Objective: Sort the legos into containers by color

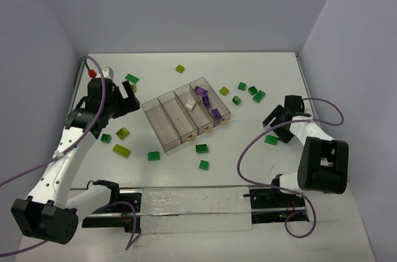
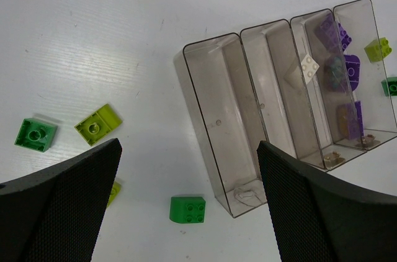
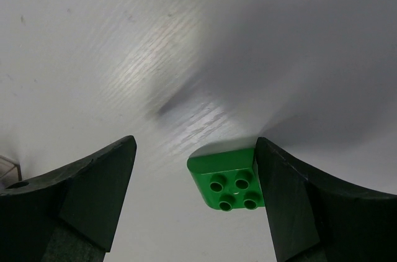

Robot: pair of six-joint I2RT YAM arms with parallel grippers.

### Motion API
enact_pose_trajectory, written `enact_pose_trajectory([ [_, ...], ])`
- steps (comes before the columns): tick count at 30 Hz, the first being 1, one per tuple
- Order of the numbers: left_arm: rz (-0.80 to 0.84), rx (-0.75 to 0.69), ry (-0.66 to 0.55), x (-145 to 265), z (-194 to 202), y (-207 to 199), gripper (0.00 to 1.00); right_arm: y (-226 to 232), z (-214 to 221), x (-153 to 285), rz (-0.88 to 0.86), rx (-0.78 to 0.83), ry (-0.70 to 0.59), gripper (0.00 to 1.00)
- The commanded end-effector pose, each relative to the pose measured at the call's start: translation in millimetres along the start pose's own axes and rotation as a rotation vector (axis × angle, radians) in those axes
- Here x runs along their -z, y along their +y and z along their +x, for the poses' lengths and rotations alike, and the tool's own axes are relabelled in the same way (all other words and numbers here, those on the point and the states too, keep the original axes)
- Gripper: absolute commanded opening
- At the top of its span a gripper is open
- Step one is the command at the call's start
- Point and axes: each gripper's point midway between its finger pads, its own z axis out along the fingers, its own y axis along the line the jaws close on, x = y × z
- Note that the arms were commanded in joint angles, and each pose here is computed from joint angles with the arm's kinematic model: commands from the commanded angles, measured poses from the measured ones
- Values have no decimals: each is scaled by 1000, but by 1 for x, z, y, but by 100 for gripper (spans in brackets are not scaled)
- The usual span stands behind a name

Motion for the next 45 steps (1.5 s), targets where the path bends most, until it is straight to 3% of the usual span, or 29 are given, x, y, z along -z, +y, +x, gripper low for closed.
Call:
enact_pose_trajectory([
  [1,50,-6,-52,1,-19,-14,99,31,21,1,-110,138,68,85],
  [8,52,-6,-41,0,-16,-14,99,70,40,18,-175,325,114,86],
  [14,58,-2,-39,0,-14,-14,99,28,-13,48,78,217,-168,93],
  [17,64,0,-38,0,-14,-16,99,19,-14,56,100,152,-207,95],
  [23,83,1,-45,5,-16,-19,99,15,22,46,34,76,-108,96],
  [31,97,10,-53,8,-20,-23,99,43,64,29,-95,28,44,96],
  [39,91,11,-65,12,-24,-22,99,45,70,15,-12,101,8,92],
  [45,91,13,-59,12,-22,-21,99,41,58,6,77,162,-47,76],
])
